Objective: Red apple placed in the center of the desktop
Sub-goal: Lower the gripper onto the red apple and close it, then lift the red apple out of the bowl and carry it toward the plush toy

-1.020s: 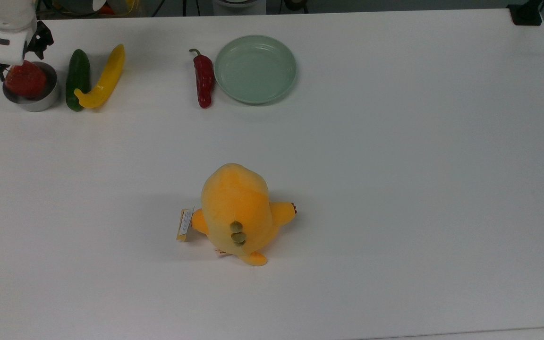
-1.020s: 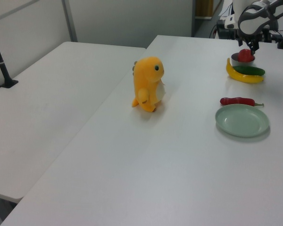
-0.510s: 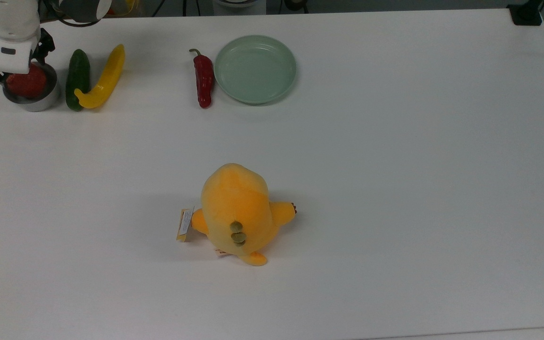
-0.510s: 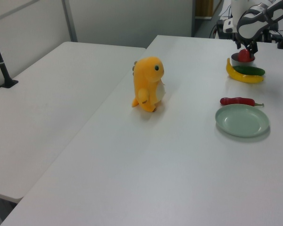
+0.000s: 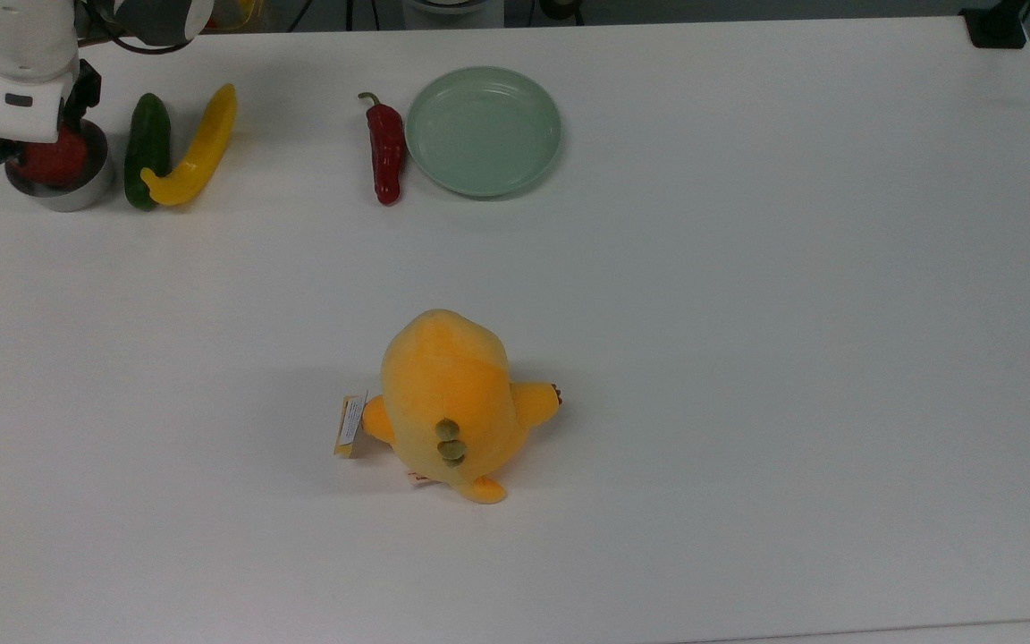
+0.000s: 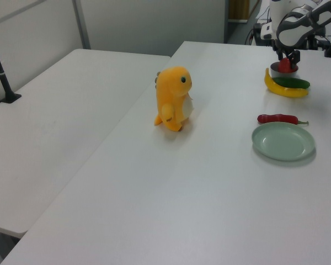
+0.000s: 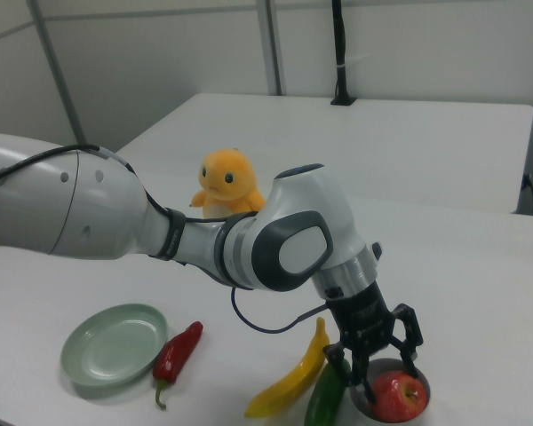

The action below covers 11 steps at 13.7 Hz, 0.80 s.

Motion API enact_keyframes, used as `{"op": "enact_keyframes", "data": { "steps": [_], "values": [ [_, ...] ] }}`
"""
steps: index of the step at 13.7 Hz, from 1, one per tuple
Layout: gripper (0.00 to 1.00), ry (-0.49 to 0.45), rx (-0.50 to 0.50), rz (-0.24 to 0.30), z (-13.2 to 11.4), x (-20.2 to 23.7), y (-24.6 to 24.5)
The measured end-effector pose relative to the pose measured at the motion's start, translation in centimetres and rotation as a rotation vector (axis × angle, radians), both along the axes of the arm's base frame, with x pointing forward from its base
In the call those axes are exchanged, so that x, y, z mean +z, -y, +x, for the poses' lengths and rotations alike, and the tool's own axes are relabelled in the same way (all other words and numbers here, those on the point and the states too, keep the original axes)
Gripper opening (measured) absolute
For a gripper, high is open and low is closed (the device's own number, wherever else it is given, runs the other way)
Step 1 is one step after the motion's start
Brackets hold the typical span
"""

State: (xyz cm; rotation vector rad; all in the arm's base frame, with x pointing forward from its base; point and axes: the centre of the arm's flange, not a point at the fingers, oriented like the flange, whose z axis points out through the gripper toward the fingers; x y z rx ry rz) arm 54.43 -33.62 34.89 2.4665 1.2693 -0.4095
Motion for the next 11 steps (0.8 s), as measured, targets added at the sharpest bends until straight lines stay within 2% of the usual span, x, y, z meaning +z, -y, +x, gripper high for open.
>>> {"op": "enact_keyframes", "data": {
  "steps": [2, 11],
  "values": [
    [0.69, 0.0, 0.0, 0.0, 0.02, 0.02, 0.0],
    [0.69, 0.011, 0.0, -0.003, 0.07, 0.62, 0.03]
  ]
}}
